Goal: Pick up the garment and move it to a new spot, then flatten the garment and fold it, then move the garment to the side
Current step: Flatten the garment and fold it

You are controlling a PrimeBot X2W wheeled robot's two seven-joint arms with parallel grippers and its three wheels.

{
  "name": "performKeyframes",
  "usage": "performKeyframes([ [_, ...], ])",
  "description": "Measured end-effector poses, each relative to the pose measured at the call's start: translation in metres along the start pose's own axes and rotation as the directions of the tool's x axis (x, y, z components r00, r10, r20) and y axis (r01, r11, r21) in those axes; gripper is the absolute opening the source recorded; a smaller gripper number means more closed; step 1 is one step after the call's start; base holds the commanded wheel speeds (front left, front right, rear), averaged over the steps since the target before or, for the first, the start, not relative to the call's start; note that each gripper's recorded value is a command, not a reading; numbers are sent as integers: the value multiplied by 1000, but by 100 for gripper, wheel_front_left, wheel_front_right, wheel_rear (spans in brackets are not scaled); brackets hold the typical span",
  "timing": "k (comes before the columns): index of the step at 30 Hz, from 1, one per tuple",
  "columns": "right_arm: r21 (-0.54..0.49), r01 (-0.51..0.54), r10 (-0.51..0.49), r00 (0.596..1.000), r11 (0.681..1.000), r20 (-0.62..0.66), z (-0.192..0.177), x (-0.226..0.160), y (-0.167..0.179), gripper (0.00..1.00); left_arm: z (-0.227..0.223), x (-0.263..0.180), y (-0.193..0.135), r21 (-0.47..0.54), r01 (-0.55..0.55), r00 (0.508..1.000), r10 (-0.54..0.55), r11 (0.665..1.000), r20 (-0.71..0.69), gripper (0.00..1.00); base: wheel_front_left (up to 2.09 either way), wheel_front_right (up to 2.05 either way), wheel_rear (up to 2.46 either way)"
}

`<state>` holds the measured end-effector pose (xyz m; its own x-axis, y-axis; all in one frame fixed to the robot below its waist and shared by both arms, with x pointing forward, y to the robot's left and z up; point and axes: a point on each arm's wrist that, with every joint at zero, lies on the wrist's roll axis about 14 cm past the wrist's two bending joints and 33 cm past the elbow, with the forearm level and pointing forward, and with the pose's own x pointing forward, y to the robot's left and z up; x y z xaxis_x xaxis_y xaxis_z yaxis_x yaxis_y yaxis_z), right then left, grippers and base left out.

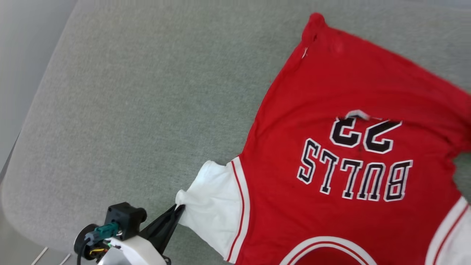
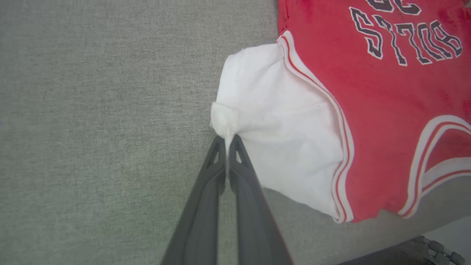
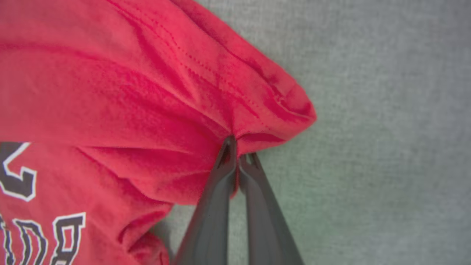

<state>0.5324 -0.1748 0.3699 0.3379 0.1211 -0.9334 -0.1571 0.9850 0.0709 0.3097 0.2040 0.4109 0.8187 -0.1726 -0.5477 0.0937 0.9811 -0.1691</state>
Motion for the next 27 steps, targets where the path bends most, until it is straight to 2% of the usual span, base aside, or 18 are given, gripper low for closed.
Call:
performKeyframes([
  [4, 31, 6, -6, 1000, 999, -3, -38, -22, -16, 0, 8, -5, -2, 3, 12, 999, -12, 1000, 35, 0, 0, 0, 0],
  [12, 165, -4, -2, 999, 986, 36, -117, -65, -43, 0, 23, -11, -13, 20, 46, 993, -48, 999, 111, 0, 0, 0, 0],
  [21, 272, -17, -18, 992, 962, 126, -183, -115, -58, 0, 44, -8, -34, 34, 93, 975, -98, 995, 198, 0, 0, 0, 0],
  [27, 324, -32, -9, 992, 946, 126, -226, -123, -50, 0, 54, -5, -44, 40, 115, 964, -121, 993, 237, 0, 0, 0, 0],
])
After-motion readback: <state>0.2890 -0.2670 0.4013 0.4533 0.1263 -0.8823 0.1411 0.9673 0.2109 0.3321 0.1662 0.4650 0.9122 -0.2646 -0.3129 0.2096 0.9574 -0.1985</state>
